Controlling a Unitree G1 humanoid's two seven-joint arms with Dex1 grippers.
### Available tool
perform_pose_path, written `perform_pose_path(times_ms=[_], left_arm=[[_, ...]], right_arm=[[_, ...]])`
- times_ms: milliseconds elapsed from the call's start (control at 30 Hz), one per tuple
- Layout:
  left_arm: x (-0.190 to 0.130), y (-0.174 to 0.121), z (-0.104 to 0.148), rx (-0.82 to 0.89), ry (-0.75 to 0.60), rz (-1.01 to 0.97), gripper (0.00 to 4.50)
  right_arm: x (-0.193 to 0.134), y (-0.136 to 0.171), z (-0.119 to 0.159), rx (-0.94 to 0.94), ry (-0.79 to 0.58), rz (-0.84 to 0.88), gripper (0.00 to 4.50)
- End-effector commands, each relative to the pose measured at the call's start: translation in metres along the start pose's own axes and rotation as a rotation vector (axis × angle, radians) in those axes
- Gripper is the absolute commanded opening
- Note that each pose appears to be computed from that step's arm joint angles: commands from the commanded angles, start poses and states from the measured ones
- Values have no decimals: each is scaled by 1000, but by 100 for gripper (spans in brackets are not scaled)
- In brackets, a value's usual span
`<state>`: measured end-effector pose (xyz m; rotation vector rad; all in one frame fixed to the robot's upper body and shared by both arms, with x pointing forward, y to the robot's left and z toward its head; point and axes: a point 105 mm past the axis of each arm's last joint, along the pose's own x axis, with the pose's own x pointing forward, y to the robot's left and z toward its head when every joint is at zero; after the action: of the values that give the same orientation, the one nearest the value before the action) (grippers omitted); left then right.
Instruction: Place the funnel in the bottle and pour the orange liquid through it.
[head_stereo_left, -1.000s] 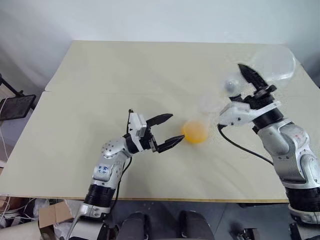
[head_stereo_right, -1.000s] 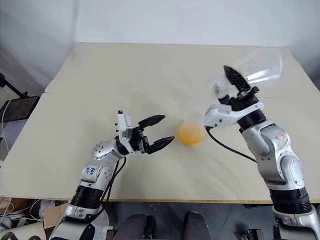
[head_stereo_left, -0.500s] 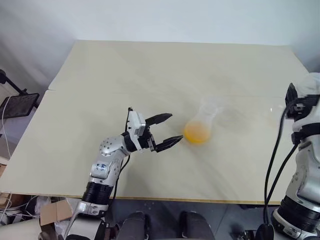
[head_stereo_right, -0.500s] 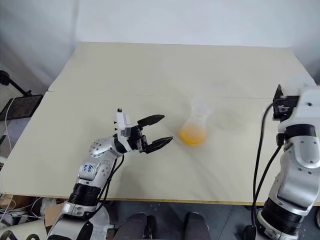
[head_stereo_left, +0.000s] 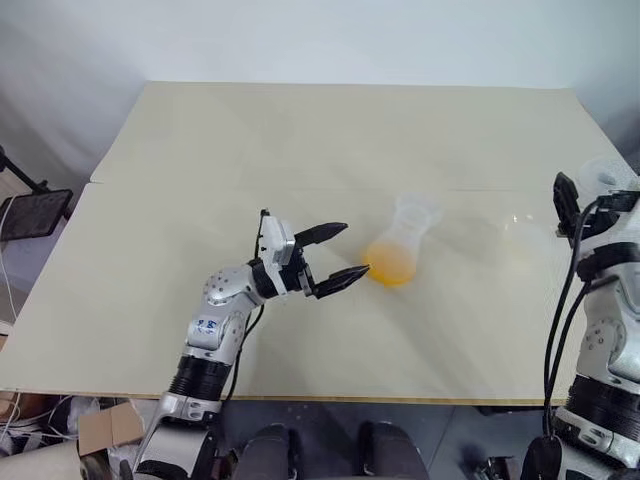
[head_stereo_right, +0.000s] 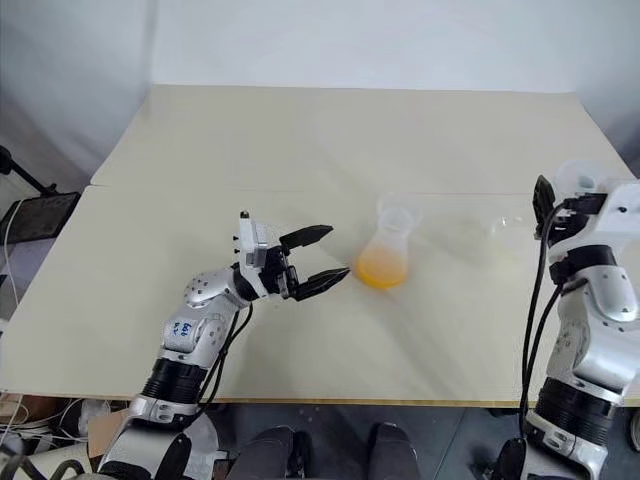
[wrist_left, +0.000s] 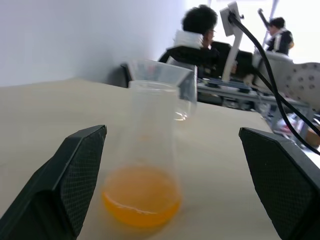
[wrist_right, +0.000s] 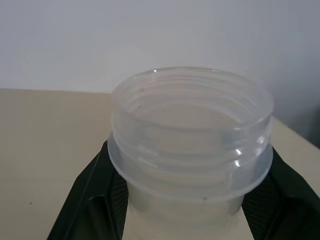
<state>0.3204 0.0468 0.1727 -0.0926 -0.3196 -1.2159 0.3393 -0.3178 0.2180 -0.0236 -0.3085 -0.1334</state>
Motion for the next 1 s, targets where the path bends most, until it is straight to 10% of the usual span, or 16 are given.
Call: perform_pose_path(times_ms=[33,200,433,1000], left_arm=[[-1,-4,13,8,-40,0,450],[-7,-2,14,10,-24,15,450],[-10,-3,16,32,-12,12,450],[-42,22,13,22,56,78,450]], right_arm=[[7,-6,5,21,-33,-23,248],[15,2,0,57,-52,0,248],[13,7,6,73,-93,33,443],[-30,-16,94,-108,-268,83,443]])
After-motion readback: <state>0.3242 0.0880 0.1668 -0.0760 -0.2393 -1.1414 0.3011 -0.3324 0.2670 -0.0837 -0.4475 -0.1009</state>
